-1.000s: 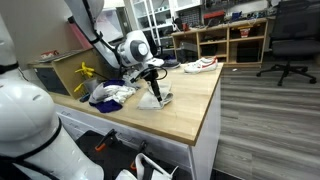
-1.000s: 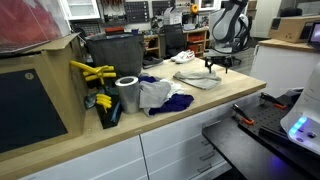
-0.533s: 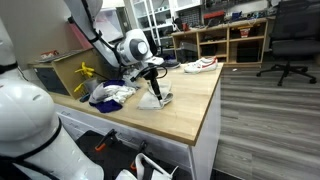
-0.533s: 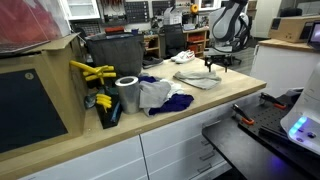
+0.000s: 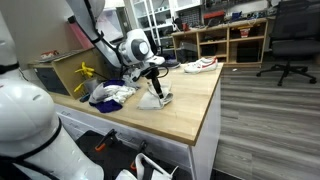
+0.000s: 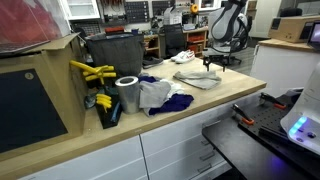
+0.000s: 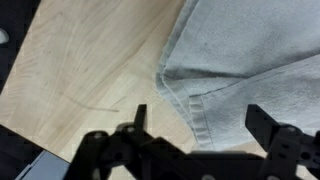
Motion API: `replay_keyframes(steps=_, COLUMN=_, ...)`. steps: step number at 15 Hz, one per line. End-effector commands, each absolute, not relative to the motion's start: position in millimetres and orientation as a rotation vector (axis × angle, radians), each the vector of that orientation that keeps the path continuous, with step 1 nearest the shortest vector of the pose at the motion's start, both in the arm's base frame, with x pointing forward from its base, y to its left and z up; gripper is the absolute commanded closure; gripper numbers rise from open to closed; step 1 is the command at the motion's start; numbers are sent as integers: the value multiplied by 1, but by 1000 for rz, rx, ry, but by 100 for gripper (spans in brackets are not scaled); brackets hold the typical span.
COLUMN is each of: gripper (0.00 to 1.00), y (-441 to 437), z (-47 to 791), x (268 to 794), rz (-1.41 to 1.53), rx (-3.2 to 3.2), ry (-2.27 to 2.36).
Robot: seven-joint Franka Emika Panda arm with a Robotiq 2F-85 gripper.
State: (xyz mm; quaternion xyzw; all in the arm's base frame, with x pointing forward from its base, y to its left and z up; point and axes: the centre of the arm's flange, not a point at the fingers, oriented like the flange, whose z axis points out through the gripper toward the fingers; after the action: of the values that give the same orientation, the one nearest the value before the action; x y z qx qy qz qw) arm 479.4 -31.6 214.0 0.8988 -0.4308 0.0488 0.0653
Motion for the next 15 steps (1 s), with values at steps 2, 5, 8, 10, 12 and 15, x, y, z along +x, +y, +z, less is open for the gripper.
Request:
replay_keyframes(steps=2, gripper=0, y=-36, z=197, x=504, rz=170, rx=2718, ry=-1285)
replay_keyframes(steps=5, gripper=0, y=-34, z=190, x=509, rz=155, rx=2717, ry=-1284)
replay_keyframes(steps=8, gripper=32, y=-31, z=188, x=511, rz=143, rx=2722, ry=-1280)
replay_keyframes(steps=10, gripper=49, y=-29, z=189, x=513, rz=138, rx=2725, ry=-1288)
replay_keyframes(steps=12, gripper=65, y=-27, z=191, x=515, rz=136, rx=2735, ry=-1287)
replay_keyframes(steps=15, gripper=86, y=-25, z=195, x=516, rz=138, rx=2749, ry=-1286)
